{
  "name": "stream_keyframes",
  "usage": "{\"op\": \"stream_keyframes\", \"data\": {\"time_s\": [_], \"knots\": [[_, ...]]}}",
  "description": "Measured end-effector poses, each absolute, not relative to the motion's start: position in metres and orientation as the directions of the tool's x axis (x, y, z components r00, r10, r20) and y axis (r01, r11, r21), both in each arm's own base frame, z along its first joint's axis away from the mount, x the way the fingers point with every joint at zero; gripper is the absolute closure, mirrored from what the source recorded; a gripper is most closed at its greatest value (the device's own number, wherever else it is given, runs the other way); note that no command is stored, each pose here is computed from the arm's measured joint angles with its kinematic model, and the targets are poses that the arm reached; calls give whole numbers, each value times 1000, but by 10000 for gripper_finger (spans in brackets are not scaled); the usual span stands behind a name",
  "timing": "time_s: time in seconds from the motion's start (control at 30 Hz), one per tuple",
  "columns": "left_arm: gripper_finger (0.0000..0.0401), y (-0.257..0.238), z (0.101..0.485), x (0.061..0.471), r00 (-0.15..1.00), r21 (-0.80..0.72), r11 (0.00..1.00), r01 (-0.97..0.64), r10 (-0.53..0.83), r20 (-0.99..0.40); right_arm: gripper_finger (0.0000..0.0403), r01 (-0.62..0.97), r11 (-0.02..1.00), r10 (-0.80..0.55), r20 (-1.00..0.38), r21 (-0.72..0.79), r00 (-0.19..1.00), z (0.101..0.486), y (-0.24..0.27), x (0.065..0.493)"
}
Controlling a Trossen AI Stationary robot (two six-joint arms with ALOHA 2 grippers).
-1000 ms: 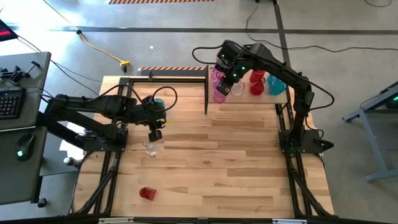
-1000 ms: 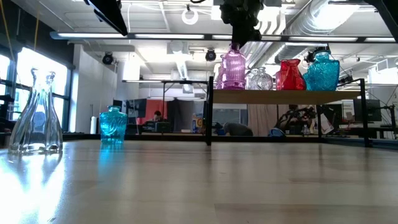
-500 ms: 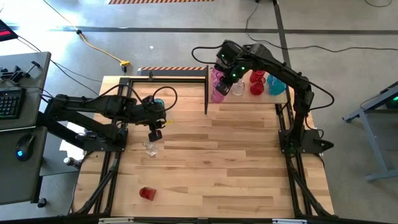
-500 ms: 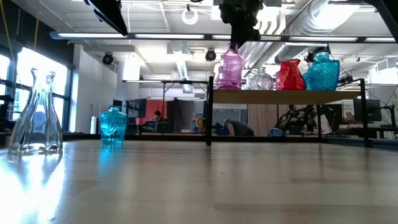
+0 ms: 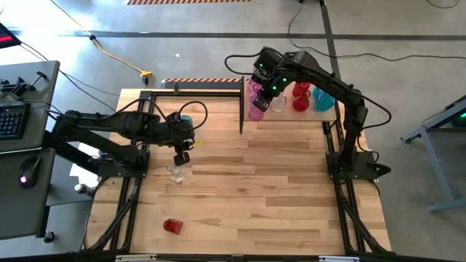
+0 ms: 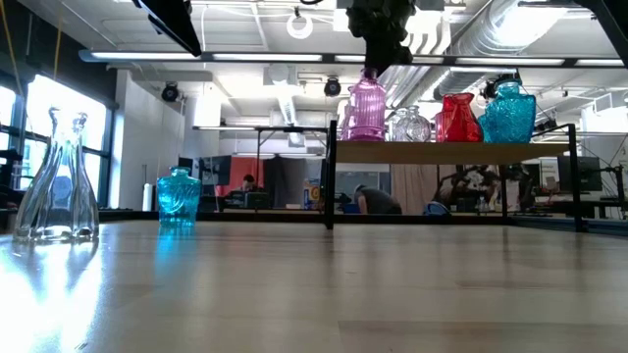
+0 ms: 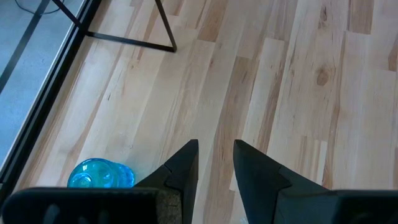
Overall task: Sort vases onto shelf
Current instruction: Put the pink vase on the shelf aligned with the other pink vase
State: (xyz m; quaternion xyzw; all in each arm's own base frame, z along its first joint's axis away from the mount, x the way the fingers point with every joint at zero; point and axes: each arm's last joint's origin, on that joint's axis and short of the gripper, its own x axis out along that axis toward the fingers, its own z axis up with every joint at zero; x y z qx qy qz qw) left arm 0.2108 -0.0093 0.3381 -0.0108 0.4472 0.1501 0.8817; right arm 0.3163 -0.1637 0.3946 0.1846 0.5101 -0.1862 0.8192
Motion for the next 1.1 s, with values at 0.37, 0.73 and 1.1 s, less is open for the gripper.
{"op": "stream_keyframes", "data": {"time_s": [0.37,0.73,1.1], "knots": [[311,-9,338,211,555,115,955,-274,255,-792,289,513,856,-174,-898,65,404,395,-166,317],[311,-9,338,211,555,115,955,-274,255,-792,289,506,860,-168,-900,66,403,395,-165,317],[311,-9,338,211,555,115,955,-275,255,-792,289,505,860,-162,-904,68,397,395,-165,316]]}}
